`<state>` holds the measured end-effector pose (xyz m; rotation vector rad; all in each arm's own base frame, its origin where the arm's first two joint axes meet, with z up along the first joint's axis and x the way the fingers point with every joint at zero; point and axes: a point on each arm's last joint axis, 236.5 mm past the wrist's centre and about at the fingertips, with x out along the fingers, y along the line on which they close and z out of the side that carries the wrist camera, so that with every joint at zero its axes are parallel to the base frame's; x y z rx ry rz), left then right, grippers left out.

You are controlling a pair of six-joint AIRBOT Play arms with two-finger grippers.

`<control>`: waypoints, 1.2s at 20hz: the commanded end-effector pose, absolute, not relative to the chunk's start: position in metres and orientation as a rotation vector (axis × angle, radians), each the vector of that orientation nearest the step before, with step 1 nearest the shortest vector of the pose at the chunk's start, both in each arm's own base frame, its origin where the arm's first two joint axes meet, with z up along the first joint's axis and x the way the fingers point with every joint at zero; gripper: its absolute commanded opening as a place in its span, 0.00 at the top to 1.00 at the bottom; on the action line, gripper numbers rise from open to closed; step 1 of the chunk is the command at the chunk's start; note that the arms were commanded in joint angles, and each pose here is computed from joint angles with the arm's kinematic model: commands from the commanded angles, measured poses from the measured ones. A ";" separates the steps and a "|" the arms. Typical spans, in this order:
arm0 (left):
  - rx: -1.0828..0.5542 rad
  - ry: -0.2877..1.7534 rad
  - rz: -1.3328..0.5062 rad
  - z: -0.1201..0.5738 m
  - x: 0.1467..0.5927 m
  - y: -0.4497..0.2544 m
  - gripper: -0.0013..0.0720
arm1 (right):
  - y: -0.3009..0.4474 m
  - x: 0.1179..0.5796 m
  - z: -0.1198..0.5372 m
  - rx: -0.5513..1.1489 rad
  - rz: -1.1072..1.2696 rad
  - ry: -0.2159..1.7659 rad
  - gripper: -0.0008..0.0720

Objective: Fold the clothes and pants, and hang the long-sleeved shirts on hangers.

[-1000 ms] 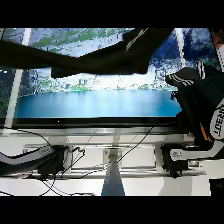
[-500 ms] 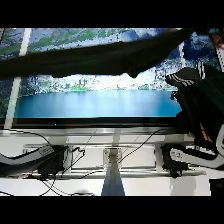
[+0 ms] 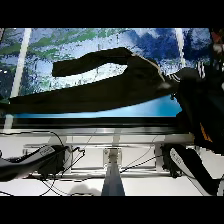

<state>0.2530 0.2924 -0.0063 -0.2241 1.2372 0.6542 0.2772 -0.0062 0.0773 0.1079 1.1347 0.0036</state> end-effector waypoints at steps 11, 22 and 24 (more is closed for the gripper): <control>-0.175 1.532 0.684 -0.060 0.185 0.309 0.96 | 0.005 0.133 0.000 0.127 0.017 1.672 0.95; -0.275 1.231 0.642 -0.009 0.291 0.297 0.04 | 0.000 0.262 0.023 0.150 -0.003 1.110 0.09; -0.431 1.106 0.499 0.000 0.347 0.249 0.04 | 0.008 0.294 0.044 0.214 0.017 0.951 0.09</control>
